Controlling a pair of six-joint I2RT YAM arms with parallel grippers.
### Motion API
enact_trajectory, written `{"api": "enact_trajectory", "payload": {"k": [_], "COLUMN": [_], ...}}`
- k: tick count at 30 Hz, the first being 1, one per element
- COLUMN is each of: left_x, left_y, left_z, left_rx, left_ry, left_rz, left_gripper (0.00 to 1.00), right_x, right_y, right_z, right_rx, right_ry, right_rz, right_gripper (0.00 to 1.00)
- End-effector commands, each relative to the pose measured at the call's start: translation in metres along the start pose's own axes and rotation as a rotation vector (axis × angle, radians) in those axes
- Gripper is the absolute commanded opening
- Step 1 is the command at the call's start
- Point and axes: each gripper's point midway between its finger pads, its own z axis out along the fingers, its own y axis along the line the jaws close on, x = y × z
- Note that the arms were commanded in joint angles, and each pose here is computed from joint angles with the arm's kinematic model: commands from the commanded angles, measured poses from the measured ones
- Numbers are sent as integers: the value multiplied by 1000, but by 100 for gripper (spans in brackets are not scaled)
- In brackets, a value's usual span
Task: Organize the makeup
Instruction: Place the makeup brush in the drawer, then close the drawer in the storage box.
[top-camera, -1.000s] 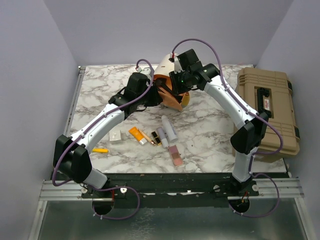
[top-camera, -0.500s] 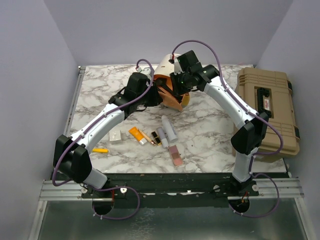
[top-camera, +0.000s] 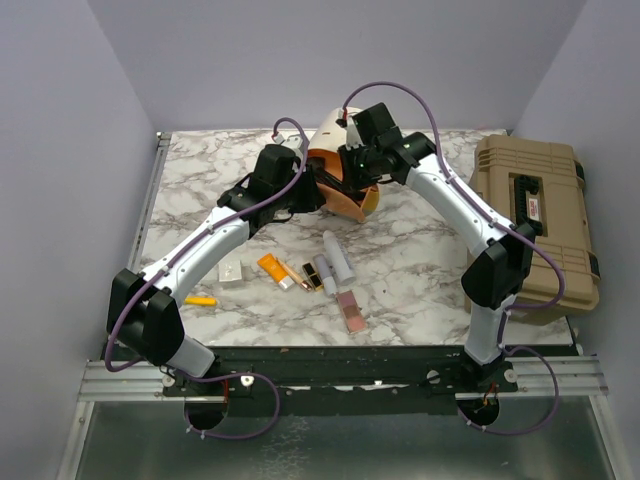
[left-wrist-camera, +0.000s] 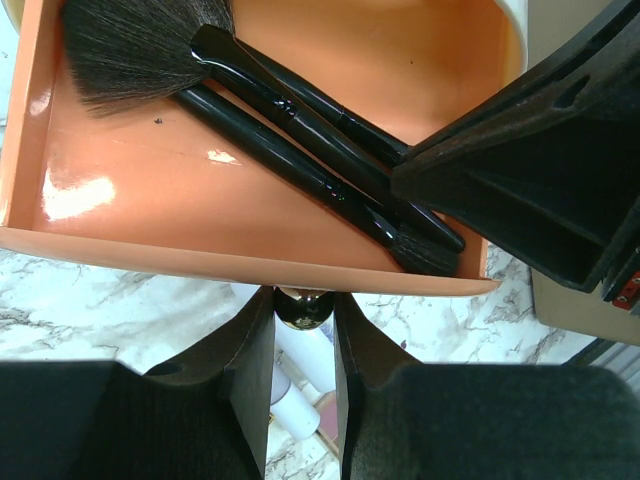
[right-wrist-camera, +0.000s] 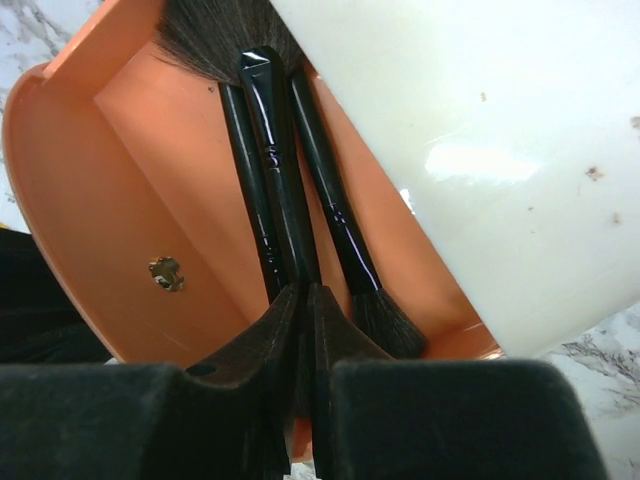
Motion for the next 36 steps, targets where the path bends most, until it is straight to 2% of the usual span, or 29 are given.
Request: {"api": "enact_trajectory", "payload": {"k": [1,5,10,15,16,19,21,23,25,32,36], "left_x": [-4,-8,-9,-9,-10,-10,-10,-10,-9,-9,-10], "left_y": [-7,-7,-6,-5,-5,-5,-6,-6,-5,-2,-2], "left_z": [-3,-5,-4,-4,-5,-4,-4,-4,-3,-1,-2], "left_rx": [26,18,11,6,5,6,9,8,5,-6,-5], "left_ry": [1,-12,-17,-18,-20,-20,-20,-22,-18,-18,-21], "left_rz": [16,16,17,13,14,16,15,14,12,23,23], "left_gripper": [3,3,3,3,3,3,3,3,3,1,1], "right_x": [-11,-16,-29,-45,-48,-57,-59,-60,-65,-109,-123], "right_y": [-12,-11,8,1,-6,-27,-43,-56,-62,-70,-67], "right_z": [-9,-25,-52,-80,-84,-98,-106,-111,-114,-108,-83], "right_rx": [81,87,-7,42,79,198,284,356,390,338,200], "right_ry": [-47,-93,-207,-350,-382,-467,-505,-533,-557,-609,-554], "right_rz": [-1,2,9,40,50,93,125,148,159,211,231], "right_gripper": [18,21,25,27,31,36,49,73,82,87,85]}}
